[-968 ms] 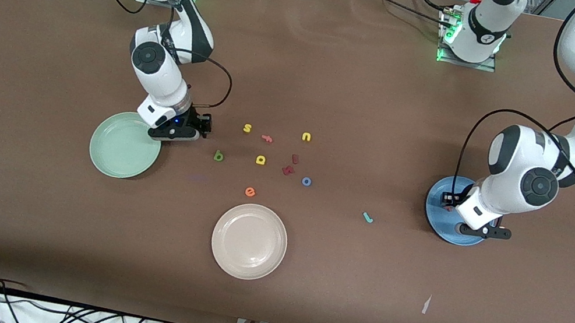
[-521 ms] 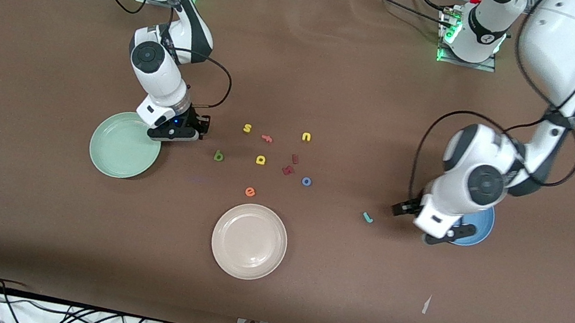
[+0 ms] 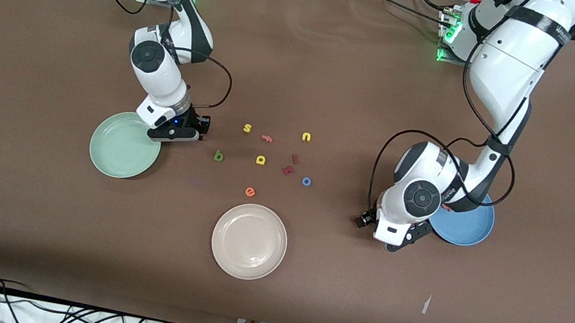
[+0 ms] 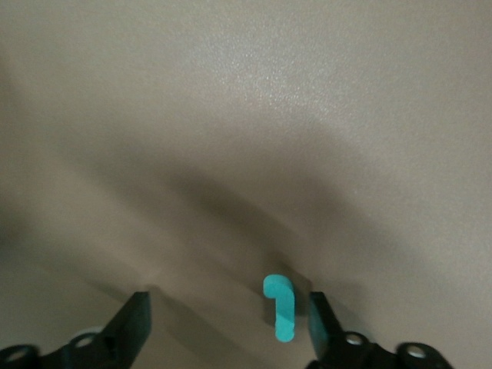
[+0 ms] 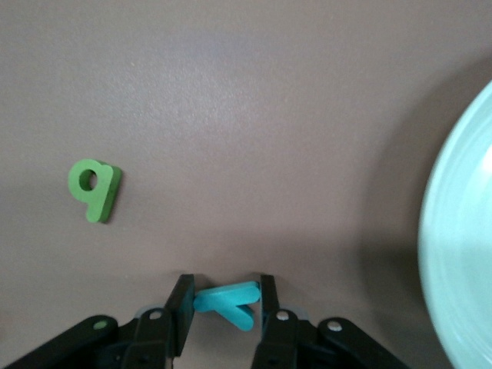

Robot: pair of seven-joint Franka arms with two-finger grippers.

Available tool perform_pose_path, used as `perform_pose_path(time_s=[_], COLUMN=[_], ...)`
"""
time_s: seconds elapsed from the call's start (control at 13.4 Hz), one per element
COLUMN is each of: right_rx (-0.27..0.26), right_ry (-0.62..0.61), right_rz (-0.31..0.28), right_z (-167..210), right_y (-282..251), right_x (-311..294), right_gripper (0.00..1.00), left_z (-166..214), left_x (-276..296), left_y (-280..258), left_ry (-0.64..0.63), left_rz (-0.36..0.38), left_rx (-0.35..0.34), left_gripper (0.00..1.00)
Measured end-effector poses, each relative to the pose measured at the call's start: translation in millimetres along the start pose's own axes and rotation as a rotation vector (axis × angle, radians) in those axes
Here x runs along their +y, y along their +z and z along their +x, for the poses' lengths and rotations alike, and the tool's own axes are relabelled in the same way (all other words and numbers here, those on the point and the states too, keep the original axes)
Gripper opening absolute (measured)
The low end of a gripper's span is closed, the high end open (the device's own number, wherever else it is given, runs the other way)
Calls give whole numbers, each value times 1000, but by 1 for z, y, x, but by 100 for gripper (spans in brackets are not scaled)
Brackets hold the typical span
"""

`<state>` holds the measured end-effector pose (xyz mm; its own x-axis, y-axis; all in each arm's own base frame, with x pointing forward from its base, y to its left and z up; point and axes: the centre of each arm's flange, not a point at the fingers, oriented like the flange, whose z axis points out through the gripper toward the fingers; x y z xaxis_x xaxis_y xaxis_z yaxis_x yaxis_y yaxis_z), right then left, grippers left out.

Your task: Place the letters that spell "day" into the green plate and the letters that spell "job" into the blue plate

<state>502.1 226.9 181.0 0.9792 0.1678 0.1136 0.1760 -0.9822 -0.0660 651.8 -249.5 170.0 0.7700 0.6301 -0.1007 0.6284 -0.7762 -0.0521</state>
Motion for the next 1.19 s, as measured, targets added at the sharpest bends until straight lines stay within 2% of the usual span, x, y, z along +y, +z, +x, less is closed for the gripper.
perform_pose_path(time_s=[0.07, 0.15, 0.37, 0.52, 0.6, 0.82, 1.04, 1.19], right_rx=[-18, -39, -86, -107, -119, -143, -148, -148], right_ry=[-6, -17, -54, -108, -135, -207, -227, -231], right_rz=[-6, -13, -44, -68, -79, -103, -107, -106], right_z=[4, 10, 32, 44, 48, 52, 52, 52], right_y=[-5, -12, -45, -68, -76, -90, -91, -91], right_x=[-1, -1, 14, 46, 65, 124, 138, 135], right_gripper=[39, 39, 39, 39, 39, 40, 42, 60], left_z=[1, 2, 0, 0, 1, 2, 6, 14], left_x=[2, 5, 12, 14, 14, 14, 17, 17], left_y=[-1, -2, -5, -6, -5, -6, -13, -32], left_ry=[-22, -41, -62, -78, -84, -101, -108, -107], left_rz=[-5, -10, -22, -30, -32, -36, -51, -33], left_rx=[3, 5, 11, 2, -2, -9, -1, -12], left_gripper=[89, 80, 42, 19, 15, 15, 15, 15])
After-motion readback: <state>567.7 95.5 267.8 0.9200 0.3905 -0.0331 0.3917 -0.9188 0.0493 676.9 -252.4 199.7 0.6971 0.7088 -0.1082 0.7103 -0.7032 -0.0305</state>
